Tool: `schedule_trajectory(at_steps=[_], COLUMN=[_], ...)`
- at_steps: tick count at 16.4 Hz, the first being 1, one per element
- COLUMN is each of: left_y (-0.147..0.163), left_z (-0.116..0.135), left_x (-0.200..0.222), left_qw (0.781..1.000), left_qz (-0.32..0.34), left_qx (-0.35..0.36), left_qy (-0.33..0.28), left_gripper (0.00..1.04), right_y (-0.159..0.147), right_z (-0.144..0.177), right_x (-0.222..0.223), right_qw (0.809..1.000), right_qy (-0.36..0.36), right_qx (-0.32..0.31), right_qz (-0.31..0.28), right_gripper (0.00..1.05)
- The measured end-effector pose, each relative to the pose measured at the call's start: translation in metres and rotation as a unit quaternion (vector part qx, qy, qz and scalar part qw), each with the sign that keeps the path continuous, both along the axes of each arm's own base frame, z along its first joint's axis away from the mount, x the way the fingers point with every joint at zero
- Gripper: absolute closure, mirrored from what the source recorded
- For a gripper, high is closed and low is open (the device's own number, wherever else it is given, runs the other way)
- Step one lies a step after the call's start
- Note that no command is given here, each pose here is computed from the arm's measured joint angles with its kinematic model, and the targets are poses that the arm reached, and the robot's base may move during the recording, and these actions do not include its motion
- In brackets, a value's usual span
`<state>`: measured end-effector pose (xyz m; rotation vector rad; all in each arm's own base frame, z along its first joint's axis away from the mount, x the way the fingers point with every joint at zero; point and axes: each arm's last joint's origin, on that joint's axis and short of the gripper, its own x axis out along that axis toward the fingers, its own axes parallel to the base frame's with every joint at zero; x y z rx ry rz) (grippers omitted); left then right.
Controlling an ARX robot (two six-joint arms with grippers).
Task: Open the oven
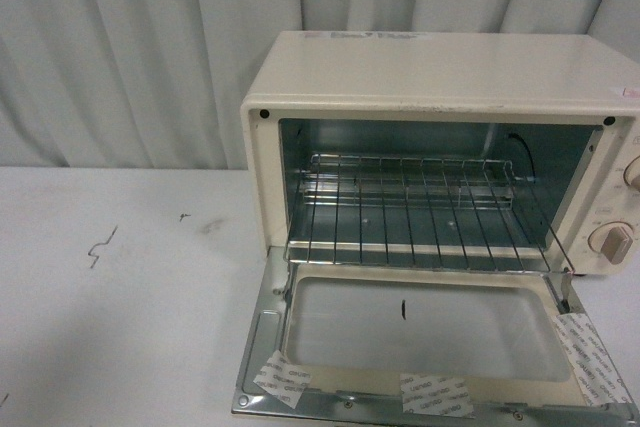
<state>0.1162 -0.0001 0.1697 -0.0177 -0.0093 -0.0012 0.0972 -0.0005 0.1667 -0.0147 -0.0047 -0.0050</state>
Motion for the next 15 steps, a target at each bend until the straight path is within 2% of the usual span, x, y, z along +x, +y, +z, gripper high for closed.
schedule_trajectory(at_steps=[6,8,9,12,13,15], left_y=[0.0,0.0,0.0,0.0,0.0,0.0], left_z=[0.0,-0.005,0.0,-0.004,-0.003,-0.003], left_x=[-0.008,-0.018,-0.019,-0.019,-0.019,-0.019], left_qw=[1.0,1.0,1.0,1.0,1.0,1.0], left_qz=[0.0,0.0,0.0,0.0,0.0,0.0], left_qx=[0.0,0.0,0.0,0.0,0.0,0.0], left_qy=[-0.001,0.016,-0.007,0.004,0.004,0.004], left_gripper=[1.03,1.03,1.03,1.03,0.97,0.73], right_y=[0.0,0.0,0.0,0.0,0.0,0.0], right_z=[0.0,0.0,0.0,0.0,0.0,0.0], right_x=[0.0,0.0,0.0,0.0,0.0,0.0], right_qw=[1.0,1.0,1.0,1.0,1.0,1.0], right_qy=[0.0,0.0,0.0,0.0,0.0,0.0], right_qx=[0.0,0.0,0.0,0.0,0.0,0.0], right_qz=[0.0,0.0,0.0,0.0,0.0,0.0], right_gripper=[0.06,0.06,0.06,0.06,0.06,0.06])
